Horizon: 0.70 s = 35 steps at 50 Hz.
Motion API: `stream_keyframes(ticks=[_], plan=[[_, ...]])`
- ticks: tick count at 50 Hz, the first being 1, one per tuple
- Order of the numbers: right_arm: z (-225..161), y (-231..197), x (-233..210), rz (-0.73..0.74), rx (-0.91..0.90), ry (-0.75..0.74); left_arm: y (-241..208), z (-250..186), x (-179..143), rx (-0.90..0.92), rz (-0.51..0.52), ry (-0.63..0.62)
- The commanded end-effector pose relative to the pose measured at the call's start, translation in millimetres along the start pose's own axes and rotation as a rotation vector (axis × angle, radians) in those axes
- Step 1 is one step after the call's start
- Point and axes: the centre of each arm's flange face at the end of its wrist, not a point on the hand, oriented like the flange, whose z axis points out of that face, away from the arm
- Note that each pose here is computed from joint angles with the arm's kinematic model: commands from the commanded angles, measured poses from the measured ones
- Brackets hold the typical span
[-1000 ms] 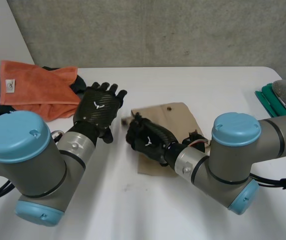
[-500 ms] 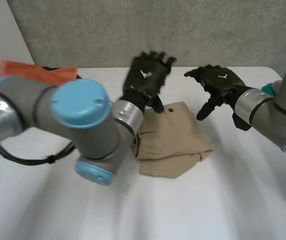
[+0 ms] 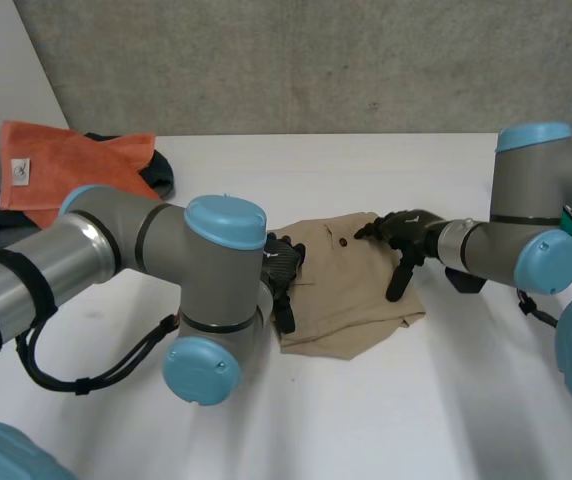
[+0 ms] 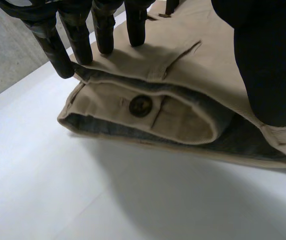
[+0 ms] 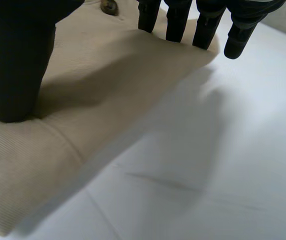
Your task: Fold the laundry.
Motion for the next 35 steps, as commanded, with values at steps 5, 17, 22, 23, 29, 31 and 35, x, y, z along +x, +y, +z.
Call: stream_keyframes(ticks=[5, 17, 22, 23, 29, 31, 35], plan=[[-45, -41, 5, -0.126, 0.149, 0.129, -77, -38, -28, 0.24, -0.051, -0.011], [-94, -3, -67, -0.309, 0.267, 0.13, -127, -80, -46, 0.493, -0.088, 0.217], [-95, 41, -94, -0.301, 0.258, 0.099, -127, -100, -36, 0.523, -0.06, 0.44], [-94, 48, -98, -0.309, 0.279, 0.105, -126, -102, -34, 0.522, -0.056, 0.461], [-82, 54, -104, -0.357, 0.415, 0.16, -120, -105, -31, 0.51, -0.057, 0.491], [-74, 55, -101, -0.362, 0.438, 0.186, -119, -105, -31, 0.506, -0.059, 0.492], [-59, 52, -92, -0.365, 0.474, 0.251, -119, -104, -31, 0.505, -0.061, 0.487]])
